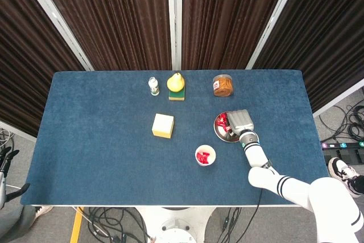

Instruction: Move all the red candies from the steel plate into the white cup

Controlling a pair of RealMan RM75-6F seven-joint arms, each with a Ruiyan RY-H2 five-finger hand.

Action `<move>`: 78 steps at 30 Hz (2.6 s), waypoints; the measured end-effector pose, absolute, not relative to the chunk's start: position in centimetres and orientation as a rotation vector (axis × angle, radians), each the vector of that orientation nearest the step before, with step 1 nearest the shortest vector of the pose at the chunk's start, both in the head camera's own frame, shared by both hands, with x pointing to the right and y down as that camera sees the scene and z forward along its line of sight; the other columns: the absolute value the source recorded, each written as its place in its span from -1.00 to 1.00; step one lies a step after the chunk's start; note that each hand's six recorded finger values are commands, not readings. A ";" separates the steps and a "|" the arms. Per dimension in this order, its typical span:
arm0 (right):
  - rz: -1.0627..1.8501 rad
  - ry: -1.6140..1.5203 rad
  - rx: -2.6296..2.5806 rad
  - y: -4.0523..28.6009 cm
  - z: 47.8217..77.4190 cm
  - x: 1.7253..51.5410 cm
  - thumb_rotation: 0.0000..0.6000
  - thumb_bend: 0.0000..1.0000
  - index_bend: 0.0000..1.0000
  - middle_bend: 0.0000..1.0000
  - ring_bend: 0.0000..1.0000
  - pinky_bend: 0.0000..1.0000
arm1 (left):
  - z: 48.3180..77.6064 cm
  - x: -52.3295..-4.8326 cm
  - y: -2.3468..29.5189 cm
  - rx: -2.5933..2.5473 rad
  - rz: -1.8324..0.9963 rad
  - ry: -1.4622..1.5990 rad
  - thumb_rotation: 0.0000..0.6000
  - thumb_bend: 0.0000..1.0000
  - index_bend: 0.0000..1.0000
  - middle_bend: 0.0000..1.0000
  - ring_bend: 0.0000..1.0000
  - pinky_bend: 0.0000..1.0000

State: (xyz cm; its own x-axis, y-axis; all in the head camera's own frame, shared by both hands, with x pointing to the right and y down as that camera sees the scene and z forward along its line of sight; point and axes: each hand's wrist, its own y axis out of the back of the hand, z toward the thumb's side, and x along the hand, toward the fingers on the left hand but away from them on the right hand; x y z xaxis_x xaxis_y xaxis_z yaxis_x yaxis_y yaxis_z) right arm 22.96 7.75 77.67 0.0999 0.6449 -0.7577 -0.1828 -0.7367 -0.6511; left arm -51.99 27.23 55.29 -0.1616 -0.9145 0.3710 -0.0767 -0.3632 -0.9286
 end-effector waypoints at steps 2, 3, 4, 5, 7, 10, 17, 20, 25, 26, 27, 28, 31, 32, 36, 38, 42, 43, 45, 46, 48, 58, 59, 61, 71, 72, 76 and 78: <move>1.700 -0.459 -1.766 7.7 77.6 22.8 1.00 -0.21 0.31 1.00 1.00 1.00 | 55.3 -52.0 27.2 -1.433 -1.601 1.172 1.00 -0.99 -0.56 -0.58 -0.58 -0.59; 1.696 -0.462 -1.770 7.7 77.5 22.8 1.00 -0.21 0.32 1.00 1.00 1.00 | 55.3 -52.0 27.2 -1.433 -1.600 1.172 1.00 -0.99 -0.56 -0.58 -0.58 -0.59; 1.686 -0.469 -1.777 7.7 77.2 22.6 1.00 -0.20 0.33 1.00 1.00 1.00 | 55.3 -52.0 27.2 -1.433 -1.599 1.172 1.00 -0.99 -0.56 -0.58 -0.58 -0.59; 1.676 -0.474 -1.783 7.7 77.0 22.4 1.00 -0.20 0.33 1.00 1.00 1.00 | 55.3 -52.0 27.2 -1.433 -1.600 1.171 1.00 -0.99 -0.56 -0.58 -0.58 -0.59; 1.644 -0.488 -1.806 7.7 76.2 21.9 1.00 -0.20 0.33 1.00 1.00 1.00 | 55.3 -52.0 27.1 -1.433 -1.599 1.168 1.00 -0.99 -0.56 -0.58 -0.58 -0.59; 1.570 -0.508 -1.850 7.9 74.3 20.9 1.00 -0.20 0.33 1.00 1.00 1.00 | 55.4 -51.9 26.9 -1.432 -1.597 1.164 1.00 -0.99 -0.56 -0.58 -0.58 -0.59; 1.305 -0.525 -2.029 10.3 67.6 17.2 1.00 -0.20 0.34 1.00 1.00 1.00 | 55.3 -51.6 26.7 -1.435 -1.585 1.159 1.00 -0.99 -0.56 -0.58 -0.58 -0.59; 1.199 -0.492 -2.082 11.6 65.3 16.2 1.00 -0.20 0.31 1.00 1.00 1.00 | 55.2 -51.5 26.6 -1.433 -1.584 1.157 1.00 -0.99 -0.56 -0.58 -0.58 -0.59; 1.167 -0.421 -2.126 13.7 65.1 16.1 1.00 -0.20 0.24 1.00 1.00 1.00 | 55.0 -51.5 26.6 -1.429 -1.582 1.160 1.00 -0.99 -0.56 -0.58 -0.58 -0.59; 1.170 -0.415 -2.126 13.8 65.2 16.1 1.00 -0.20 0.21 1.00 1.00 1.00 | 55.1 -51.5 26.7 -1.429 -1.583 1.160 1.00 -0.99 -0.56 -0.58 -0.58 -0.59; 1.173 -0.408 -2.127 13.9 65.4 16.2 1.00 -0.20 0.19 1.00 1.00 1.00 | 55.1 -51.5 26.7 -1.430 -1.585 1.161 1.00 -0.99 -0.56 -0.58 -0.58 -0.59; 1.180 -0.395 -2.129 14.2 65.6 16.2 1.00 -0.20 0.15 1.00 1.00 1.00 | 55.1 -51.5 26.8 -1.430 -1.586 1.162 1.00 -0.99 -0.56 -0.58 -0.58 -0.59; 1.195 -0.362 -2.131 14.6 66.1 16.2 1.00 -0.24 -0.03 1.00 1.00 1.00 | 55.2 -51.6 26.8 -1.432 -1.589 1.162 1.00 -0.99 -0.56 -0.58 -0.58 -0.59; 1.198 -0.359 -2.130 14.6 66.2 16.2 1.00 -0.28 -0.11 1.00 1.00 1.00 | 55.2 -51.5 26.8 -1.432 -1.588 1.161 1.00 -0.99 -0.56 -0.58 -0.58 -0.59; 1.206 -0.352 -2.128 14.6 66.3 16.3 1.00 -0.36 -0.29 1.00 1.00 1.00 | 55.2 -51.5 26.7 -1.431 -1.582 1.163 1.00 -0.99 -0.56 -0.58 -0.58 -0.59; 1.209 -0.354 -2.124 14.6 66.3 16.4 1.00 -0.39 -0.33 1.00 1.00 1.00 | 55.2 -51.5 26.7 -1.431 -1.580 1.163 1.00 -0.99 -0.56 -0.58 -0.58 -0.59; 1.217 -0.374 -2.122 14.2 66.0 16.8 1.00 -0.39 -0.33 1.00 1.00 1.00 | 55.2 -51.6 26.7 -1.432 -1.582 1.164 1.00 -0.99 -0.56 -0.58 -0.58 -0.59; 1.221 -0.392 -2.116 13.9 65.9 17.0 1.00 -0.39 -0.33 1.00 1.00 1.00 | 55.2 -51.6 26.7 -1.431 -1.581 1.166 1.00 -0.99 -0.56 -0.58 -0.58 -0.59; 1.231 -0.430 -2.098 13.2 65.6 17.6 1.00 -0.39 -0.31 1.00 1.00 1.00 | 55.2 -51.6 26.8 -1.430 -1.581 1.169 1.00 -0.99 -0.56 -0.58 -0.58 -0.59; 1.246 -0.462 -2.078 12.5 65.5 18.2 1.00 -0.39 -0.29 1.00 1.00 1.00 | 55.2 -51.6 26.8 -1.431 -1.581 1.169 1.00 -0.99 -0.56 -0.58 -0.58 -0.59; 1.280 -0.507 -2.044 11.6 65.6 19.4 1.00 -0.39 -0.22 1.00 1.00 1.00 | 55.3 -51.6 26.8 -1.434 -1.581 1.165 1.00 -0.99 -0.56 -0.58 -0.58 -0.59; 1.626 -0.567 -1.817 8.8 70.0 27.2 1.00 -0.39 -0.10 1.00 1.00 1.00 | 55.5 -51.4 26.7 -1.444 -1.577 1.165 1.00 -0.99 -0.56 -0.58 -0.58 -0.59; 1.650 -0.562 -1.811 8.9 70.6 27.5 1.00 -0.40 -0.09 1.00 1.00 1.00 | 55.5 -51.4 26.7 -1.445 -1.576 1.165 1.00 -0.99 -0.56 -0.58 -0.58 -0.59; 1.691 -0.545 -1.804 9.0 71.7 27.9 1.00 -0.40 -0.07 1.00 1.00 1.00 | 55.5 -51.4 26.7 -1.447 -1.574 1.163 1.00 -0.99 -0.56 -0.58 -0.58 -0.59; 1.772 -0.514 -1.780 8.7 75.0 27.6 1.00 -0.45 -0.05 1.00 1.00 1.00 | 55.6 -51.5 26.8 -1.448 -1.585 1.165 1.00 -0.99 -0.56 -0.58 -0.58 -0.59; 1.774 -0.513 -1.777 8.7 75.1 27.6 1.00 -0.50 -0.05 1.00 1.00 1.00 | 55.7 -51.5 26.8 -1.450 -1.586 1.167 1.00 -0.99 -0.56 -0.58 -0.58 -0.59; 1.774 -0.510 -1.775 8.4 75.8 26.8 1.00 -0.66 -0.04 1.00 1.00 1.00 | 55.7 -51.6 26.8 -1.453 -1.583 1.169 1.00 -0.99 -0.56 -0.58 -0.58 -0.59; 1.769 -0.506 -1.778 8.3 76.1 26.4 1.00 -0.68 -0.04 1.00 1.00 1.00 | 55.7 -51.6 26.8 -1.453 -1.582 1.172 1.00 -0.99 -0.56 -0.58 -0.58 -0.59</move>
